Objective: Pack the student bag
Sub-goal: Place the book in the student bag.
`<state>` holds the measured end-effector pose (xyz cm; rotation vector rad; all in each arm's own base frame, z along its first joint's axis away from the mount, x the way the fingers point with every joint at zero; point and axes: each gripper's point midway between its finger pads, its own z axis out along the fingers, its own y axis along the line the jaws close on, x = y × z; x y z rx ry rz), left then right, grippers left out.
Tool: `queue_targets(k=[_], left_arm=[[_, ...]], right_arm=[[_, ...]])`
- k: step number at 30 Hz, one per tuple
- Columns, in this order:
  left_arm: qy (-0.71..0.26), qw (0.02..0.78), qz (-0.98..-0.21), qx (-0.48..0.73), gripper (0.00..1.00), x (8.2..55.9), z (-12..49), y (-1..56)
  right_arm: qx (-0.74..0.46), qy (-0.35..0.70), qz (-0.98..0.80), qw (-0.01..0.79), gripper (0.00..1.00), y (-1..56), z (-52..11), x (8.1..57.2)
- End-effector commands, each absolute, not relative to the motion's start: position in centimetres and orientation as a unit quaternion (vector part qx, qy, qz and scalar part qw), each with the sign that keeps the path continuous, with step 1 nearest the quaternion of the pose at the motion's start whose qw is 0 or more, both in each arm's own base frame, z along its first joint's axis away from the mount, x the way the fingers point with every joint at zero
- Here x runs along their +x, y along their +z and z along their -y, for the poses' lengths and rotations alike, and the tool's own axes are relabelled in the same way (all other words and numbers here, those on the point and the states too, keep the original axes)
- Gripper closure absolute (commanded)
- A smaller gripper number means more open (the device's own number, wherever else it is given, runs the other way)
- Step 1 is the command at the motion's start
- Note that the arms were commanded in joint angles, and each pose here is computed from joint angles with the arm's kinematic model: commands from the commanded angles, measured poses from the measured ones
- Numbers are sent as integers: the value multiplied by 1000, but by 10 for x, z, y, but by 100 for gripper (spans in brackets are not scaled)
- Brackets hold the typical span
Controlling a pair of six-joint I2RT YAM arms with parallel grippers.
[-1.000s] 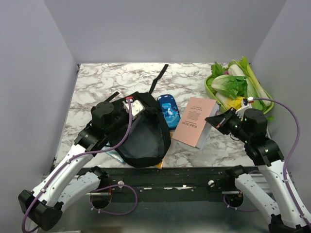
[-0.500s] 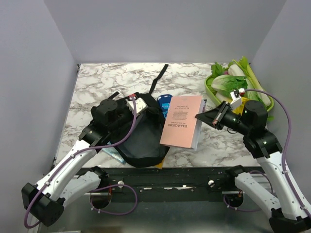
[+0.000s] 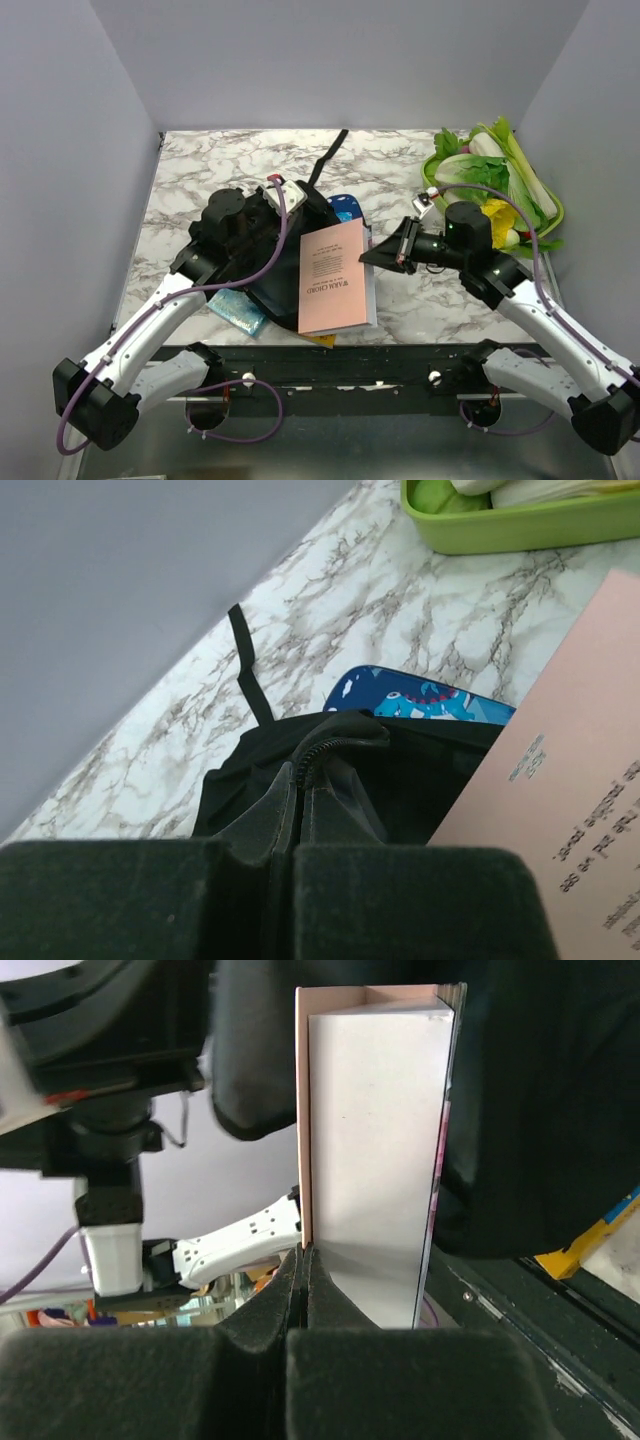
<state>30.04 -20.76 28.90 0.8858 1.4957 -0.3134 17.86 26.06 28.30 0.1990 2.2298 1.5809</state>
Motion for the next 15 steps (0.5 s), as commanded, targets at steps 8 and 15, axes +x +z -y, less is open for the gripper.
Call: queue_targets(k=[8, 15], left_arm=[[-169, 665, -578, 442, 100, 281, 227, 343], [-148, 658, -584, 451, 100, 279, 220, 329]], right_arm=[[126, 556, -810, 137, 99, 233, -307, 238], [188, 566, -779, 193, 99, 227, -327, 302]])
